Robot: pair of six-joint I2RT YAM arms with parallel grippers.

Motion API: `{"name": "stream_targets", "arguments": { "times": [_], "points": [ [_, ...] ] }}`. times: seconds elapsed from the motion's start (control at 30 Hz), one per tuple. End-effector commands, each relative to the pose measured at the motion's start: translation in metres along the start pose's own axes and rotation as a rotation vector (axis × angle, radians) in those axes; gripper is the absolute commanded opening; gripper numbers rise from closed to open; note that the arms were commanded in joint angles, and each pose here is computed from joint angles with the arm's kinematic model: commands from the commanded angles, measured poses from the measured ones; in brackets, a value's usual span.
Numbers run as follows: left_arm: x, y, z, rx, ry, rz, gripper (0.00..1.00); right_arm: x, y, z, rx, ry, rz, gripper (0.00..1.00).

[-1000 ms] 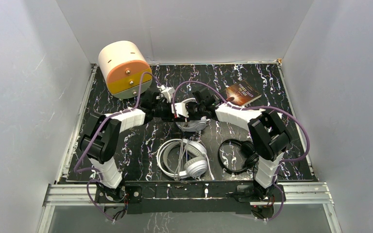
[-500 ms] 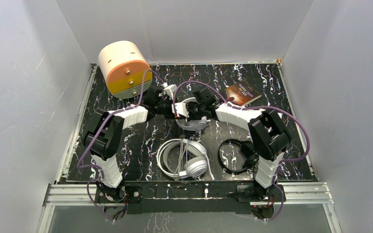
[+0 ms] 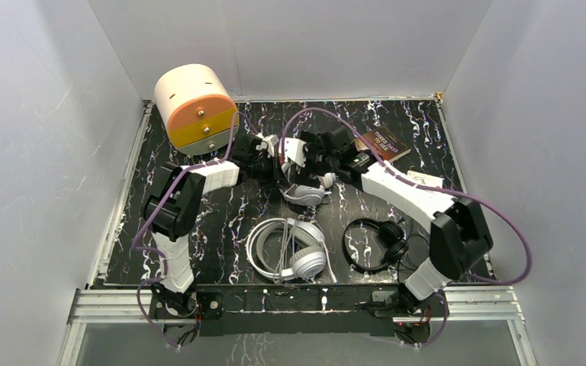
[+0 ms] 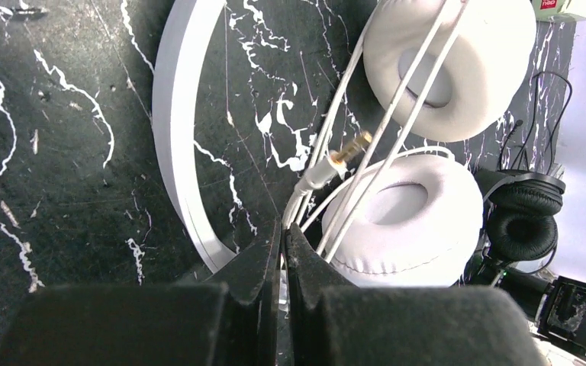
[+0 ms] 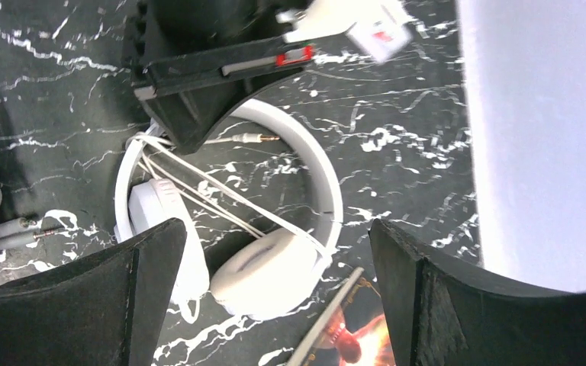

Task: Wrap the headphones
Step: Place the headphones at the center of the board.

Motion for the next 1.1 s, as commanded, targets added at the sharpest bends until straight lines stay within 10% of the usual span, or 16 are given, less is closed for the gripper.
{"name": "stream_targets", "arguments": {
  "times": [0.0,1.07],
  "points": [
    [-0.013,0.000,-0.006,-0.004,0.027,-0.001,0.00,-0.031,-0.042,-0.020,-0.003,0.100,0.147,0.99],
    [-0.030,-0.039,-0.042,-0.099,0.121,-0.285,0.52,-0.007,-0.094,-0.004,0.073,0.576,0.263,0.99]
  ]
}}
Point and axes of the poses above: each gripper's point midway between its finger pads, its own y axis out along the fingers, its own x axis along the line the jaws close on, z = x × y, the point moved 3 cm from there along -y, back along the fingers, and after that the axes turned 13 degrees about -y, right-handed, at the moved point
